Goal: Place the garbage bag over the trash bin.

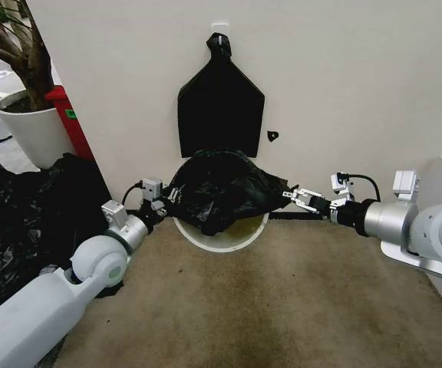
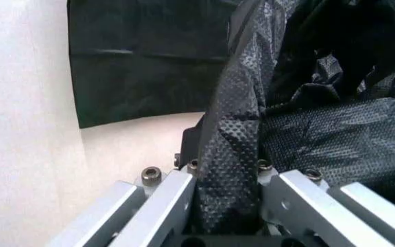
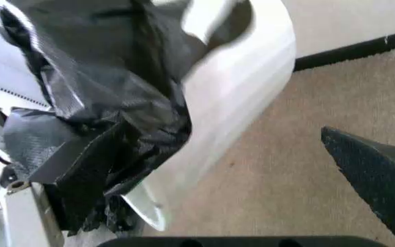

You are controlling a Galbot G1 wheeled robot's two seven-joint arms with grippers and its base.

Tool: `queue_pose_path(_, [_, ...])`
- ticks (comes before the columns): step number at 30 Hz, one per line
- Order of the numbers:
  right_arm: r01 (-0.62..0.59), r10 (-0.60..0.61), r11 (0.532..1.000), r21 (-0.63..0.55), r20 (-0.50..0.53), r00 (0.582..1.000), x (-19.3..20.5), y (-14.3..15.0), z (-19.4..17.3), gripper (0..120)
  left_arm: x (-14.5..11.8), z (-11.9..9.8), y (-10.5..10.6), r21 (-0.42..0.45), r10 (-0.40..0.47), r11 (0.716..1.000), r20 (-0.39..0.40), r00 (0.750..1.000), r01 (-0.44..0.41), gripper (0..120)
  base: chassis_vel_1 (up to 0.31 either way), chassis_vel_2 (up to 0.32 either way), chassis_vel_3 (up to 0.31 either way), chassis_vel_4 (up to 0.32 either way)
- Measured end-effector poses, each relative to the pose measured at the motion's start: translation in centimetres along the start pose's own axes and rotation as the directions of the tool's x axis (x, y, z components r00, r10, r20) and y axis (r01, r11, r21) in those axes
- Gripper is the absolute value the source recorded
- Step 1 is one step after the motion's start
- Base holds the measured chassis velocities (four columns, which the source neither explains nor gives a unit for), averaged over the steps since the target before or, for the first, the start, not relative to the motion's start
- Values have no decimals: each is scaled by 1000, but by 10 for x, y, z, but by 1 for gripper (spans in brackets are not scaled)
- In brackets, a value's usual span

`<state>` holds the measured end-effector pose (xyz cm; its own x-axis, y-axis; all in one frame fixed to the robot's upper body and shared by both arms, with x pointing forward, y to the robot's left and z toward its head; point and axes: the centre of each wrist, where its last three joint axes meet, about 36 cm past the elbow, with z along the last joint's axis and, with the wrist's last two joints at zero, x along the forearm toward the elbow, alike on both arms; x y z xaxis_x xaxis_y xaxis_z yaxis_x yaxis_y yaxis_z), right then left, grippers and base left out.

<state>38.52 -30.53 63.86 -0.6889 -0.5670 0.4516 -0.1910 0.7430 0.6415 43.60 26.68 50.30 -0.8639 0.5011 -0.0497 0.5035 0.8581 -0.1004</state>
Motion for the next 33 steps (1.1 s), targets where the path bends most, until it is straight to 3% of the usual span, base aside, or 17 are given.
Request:
queue_pose_path(15, [-11,11,1000,-9,18,1000,-4,-18,-1,100,-1,-1,2,31,-7,999,2,1000,6,1,0,0,0,0])
queue_pose_path(33, [-130,134,979,158,-16,991,-40,-64,30,100,-2,-11,-5,143,-15,990,-16,1000,17,1,0,0,0,0])
